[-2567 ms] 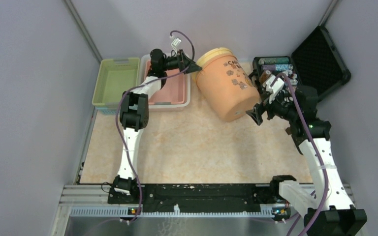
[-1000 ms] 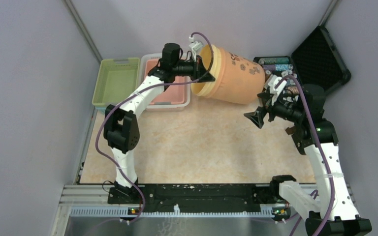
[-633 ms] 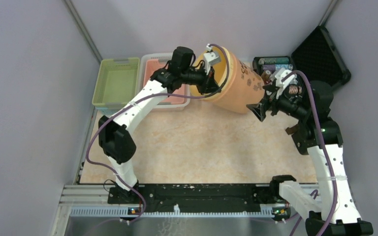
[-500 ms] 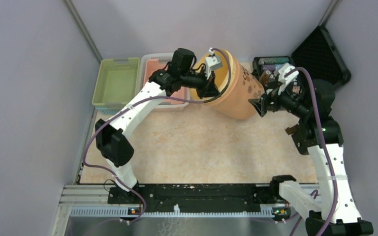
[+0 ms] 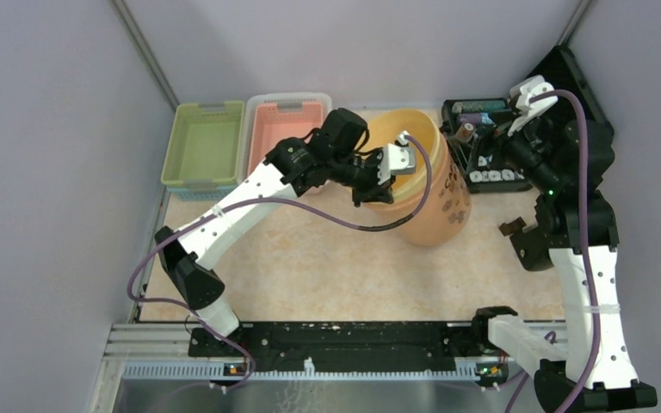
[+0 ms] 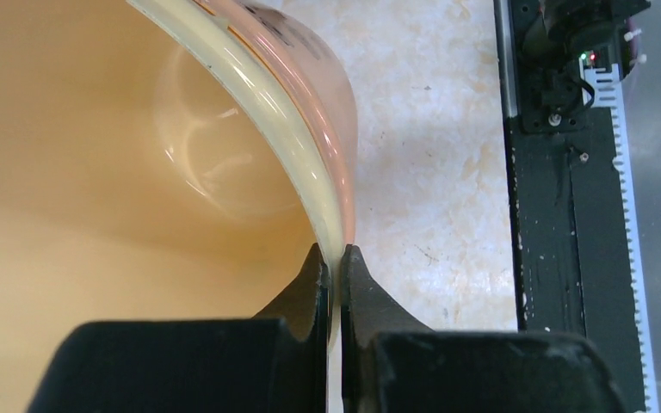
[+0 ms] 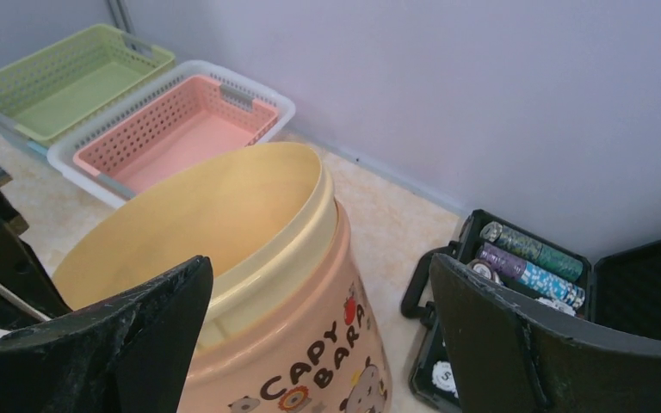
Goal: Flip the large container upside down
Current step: Pick up the container from the container.
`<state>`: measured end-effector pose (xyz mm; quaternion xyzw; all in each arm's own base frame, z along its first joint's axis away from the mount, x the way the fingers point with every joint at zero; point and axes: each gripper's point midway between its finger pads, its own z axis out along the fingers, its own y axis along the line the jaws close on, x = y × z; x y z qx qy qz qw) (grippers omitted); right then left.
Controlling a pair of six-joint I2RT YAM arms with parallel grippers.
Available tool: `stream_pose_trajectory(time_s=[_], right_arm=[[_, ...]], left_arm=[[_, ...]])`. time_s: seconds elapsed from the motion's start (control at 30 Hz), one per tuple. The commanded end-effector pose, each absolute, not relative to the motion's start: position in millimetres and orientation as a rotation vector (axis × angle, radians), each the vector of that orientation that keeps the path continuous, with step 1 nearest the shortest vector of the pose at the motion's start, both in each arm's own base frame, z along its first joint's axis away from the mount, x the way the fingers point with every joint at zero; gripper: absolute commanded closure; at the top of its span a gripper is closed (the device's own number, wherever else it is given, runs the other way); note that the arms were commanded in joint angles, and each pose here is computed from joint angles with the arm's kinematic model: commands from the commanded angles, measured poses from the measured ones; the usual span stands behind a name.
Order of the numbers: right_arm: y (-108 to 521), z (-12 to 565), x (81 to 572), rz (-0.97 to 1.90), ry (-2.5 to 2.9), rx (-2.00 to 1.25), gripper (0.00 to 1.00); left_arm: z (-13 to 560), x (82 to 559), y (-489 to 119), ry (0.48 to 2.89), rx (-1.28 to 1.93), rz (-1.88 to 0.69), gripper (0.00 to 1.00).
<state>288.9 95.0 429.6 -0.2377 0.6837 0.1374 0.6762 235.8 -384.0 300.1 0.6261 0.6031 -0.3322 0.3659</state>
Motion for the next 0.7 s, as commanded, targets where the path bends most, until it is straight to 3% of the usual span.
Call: stream_pose_trajectory(time_s=[0.0,0.27,0.67], right_arm=[[96.0,448.2,292.2,0.328,1.516,-0.488,0.04],[112.3,445.1,287.9,0.473,1.569,-0.484,0.09],[118.0,468.2,258.1,0.471,1.455,-0.570,0.09]], left_arm=[[416.7,234.5,-373.6,1.150,1.525,-0.659,1.00],[407.1,199.0,-364.3,1.015,1.725,-0.567,1.00],[398.2,226.4,-357.2,1.009,1.763,-0.255,1.00]])
